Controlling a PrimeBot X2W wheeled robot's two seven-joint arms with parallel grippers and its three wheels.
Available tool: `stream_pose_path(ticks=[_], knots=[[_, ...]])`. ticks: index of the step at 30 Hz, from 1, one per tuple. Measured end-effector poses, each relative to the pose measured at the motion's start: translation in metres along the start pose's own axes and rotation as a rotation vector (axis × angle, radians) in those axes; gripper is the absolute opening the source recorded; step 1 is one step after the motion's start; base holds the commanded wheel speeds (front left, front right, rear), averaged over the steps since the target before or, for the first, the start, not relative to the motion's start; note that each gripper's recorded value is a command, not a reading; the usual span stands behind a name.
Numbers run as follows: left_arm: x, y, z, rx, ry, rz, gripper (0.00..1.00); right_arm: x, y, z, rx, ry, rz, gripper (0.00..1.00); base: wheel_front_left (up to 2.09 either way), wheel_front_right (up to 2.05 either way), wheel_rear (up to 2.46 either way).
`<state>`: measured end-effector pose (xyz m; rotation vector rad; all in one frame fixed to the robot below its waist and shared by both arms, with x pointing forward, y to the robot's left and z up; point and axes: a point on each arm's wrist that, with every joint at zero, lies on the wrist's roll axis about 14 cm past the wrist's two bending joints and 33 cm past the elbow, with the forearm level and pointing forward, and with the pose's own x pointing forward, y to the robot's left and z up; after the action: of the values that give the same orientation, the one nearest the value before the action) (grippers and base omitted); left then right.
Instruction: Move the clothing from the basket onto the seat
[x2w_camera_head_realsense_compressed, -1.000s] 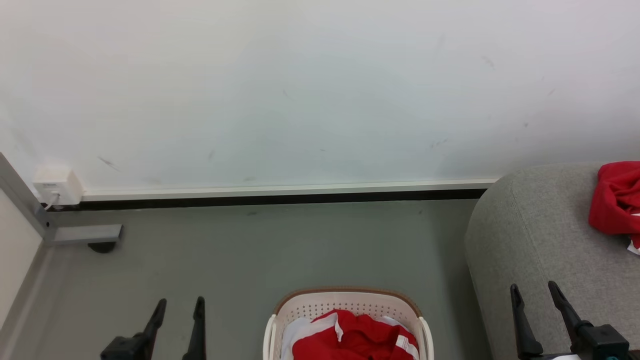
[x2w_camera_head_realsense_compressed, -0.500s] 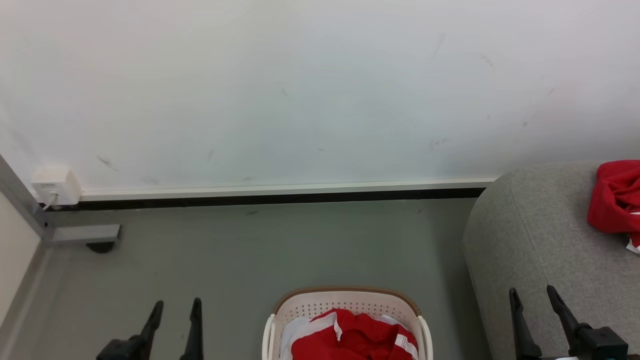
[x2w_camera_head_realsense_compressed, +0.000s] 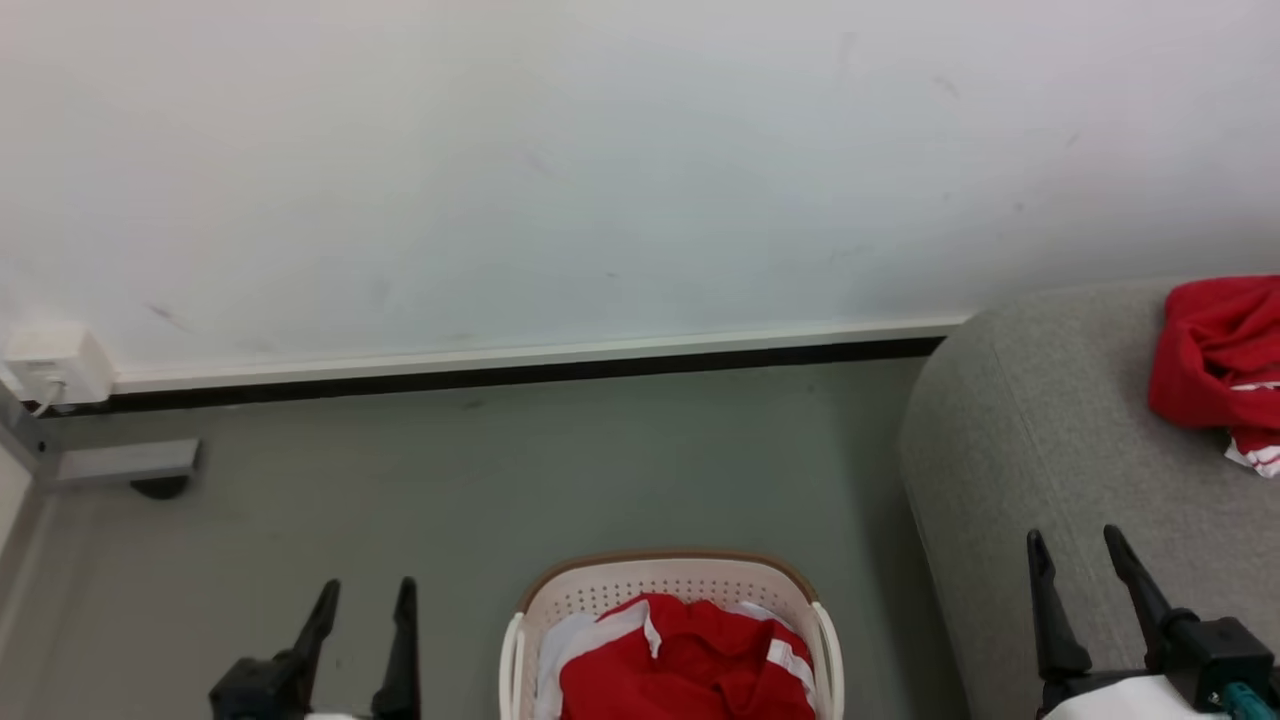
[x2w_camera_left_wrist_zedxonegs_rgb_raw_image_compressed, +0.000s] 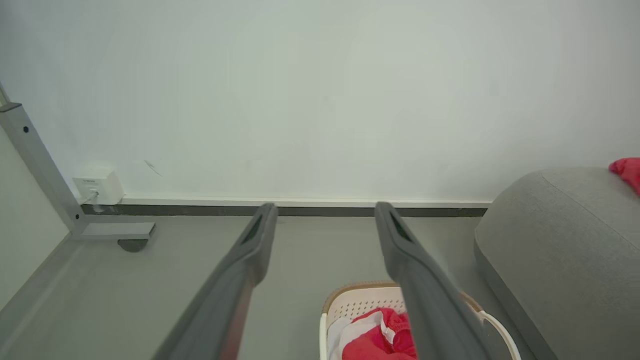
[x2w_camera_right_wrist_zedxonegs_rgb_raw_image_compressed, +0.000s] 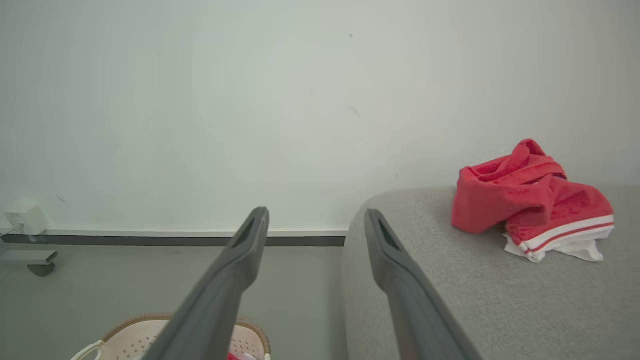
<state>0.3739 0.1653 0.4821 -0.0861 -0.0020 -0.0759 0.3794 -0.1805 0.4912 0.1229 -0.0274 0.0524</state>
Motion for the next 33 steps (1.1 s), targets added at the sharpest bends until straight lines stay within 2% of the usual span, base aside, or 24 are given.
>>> stream_pose_path(ticks=[9, 16, 25, 33], knots=[[0.058, -0.056, -0.003, 0.027, -0.002, -0.192, 1.00, 0.024, -0.029, 0.021, -0.023, -0.066, -0.074, 1.00, 0.00, 0.00, 0.00], [0.106, -0.119, -0.042, 0.090, 0.076, -0.411, 1.00, 0.055, -0.047, 0.029, -0.025, -0.107, -0.111, 1.00, 0.00, 0.00, 0.00], [0.140, -0.169, -0.154, 0.171, 0.347, -0.612, 1.00, 0.097, -0.060, 0.001, -0.024, -0.076, -0.117, 1.00, 0.00, 0.00, 0.00], [0.129, -0.171, -0.272, 0.262, 0.688, -0.691, 1.00, 0.125, -0.070, -0.041, -0.042, -0.010, -0.112, 1.00, 0.00, 0.00, 0.00]])
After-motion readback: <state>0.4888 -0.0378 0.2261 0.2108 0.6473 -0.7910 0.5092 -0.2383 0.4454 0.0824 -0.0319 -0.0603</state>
